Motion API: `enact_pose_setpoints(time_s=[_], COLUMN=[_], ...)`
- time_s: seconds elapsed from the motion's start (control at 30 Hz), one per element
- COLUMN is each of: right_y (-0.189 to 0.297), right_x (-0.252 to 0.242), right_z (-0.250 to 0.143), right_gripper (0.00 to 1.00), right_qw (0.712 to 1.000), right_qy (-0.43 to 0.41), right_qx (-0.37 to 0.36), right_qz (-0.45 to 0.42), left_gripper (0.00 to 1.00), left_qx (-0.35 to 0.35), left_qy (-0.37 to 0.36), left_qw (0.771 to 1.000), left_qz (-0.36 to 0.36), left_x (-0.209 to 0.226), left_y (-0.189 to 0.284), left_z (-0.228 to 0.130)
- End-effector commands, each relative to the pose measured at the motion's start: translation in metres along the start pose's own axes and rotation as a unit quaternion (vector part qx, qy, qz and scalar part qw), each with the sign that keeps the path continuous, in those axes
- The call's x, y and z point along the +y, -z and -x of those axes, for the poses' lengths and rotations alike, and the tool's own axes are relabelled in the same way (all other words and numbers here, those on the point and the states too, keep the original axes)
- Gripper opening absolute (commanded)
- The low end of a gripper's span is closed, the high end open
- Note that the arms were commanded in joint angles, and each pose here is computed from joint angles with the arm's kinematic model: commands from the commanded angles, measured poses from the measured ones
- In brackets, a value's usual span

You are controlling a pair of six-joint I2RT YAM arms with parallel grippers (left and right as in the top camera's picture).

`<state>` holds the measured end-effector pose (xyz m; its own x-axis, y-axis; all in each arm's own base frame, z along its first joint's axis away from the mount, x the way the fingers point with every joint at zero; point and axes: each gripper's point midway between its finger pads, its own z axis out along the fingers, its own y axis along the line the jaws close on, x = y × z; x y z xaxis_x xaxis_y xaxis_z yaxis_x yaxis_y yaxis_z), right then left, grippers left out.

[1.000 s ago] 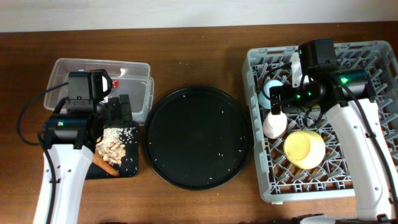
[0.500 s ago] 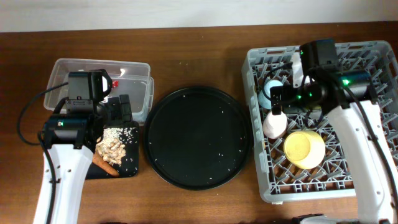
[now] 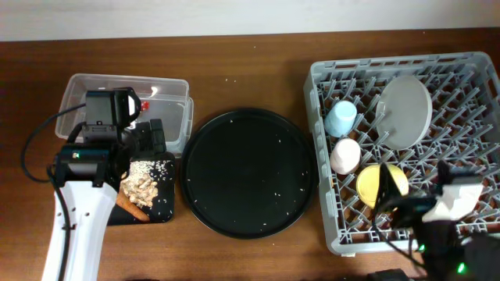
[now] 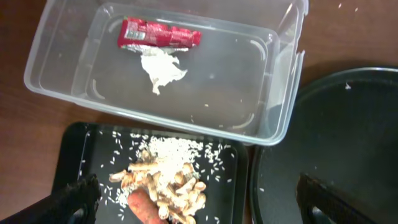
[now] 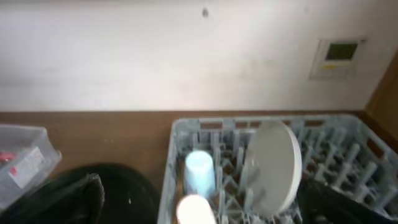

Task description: Sort waste into correct bins and load items into the dishwasher rack

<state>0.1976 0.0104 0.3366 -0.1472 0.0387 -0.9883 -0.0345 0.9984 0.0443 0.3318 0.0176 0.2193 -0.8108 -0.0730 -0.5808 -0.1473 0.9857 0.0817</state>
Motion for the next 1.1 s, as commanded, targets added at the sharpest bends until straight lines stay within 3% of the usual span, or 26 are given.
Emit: enact_pose_setpoints(time_s=[0.0,0.27,0.6,0.73,1.07], right_y=[-0.007,-0.054,-0.074,-0.074,-0.074], right_x=[0.000,0.005,-0.012,-0.017,-0.018], right_z=[-0.042,-0.093,-0.170,-0.170,-0.170], right_gripper=[0.98,0.98,0.98,0.98,0.98], right_qw=[0.999,0.984,0.999,0.997,0.997], right_qy=[-0.006,-0.018,-0.005,0.060,0.059], right_qx=[-0.049,-0.173,-0.038,-0.036,-0.035], right_qz=[0.008,0.026,-0.012,-0.024,-0.025], left_gripper=[0.99,0.99,0.99,0.99,0.99], left_qx=[-0.016,-0.016,-0.016,-0.016,-0.016], left_qy=[-0.003,-0.003,-0.003,-0.003,-0.003], left_qw=[1.000,1.000,1.000,1.000,1.000], left_qz=[0.005,0.005,0.005,0.005,0.005], left_x=[0.004,0.004,0.004,0.004,0.004], left_y=[0.007,0.007,0.007,0.007,0.007], left_z=[0.008,0.008,0.008,0.008,0.008])
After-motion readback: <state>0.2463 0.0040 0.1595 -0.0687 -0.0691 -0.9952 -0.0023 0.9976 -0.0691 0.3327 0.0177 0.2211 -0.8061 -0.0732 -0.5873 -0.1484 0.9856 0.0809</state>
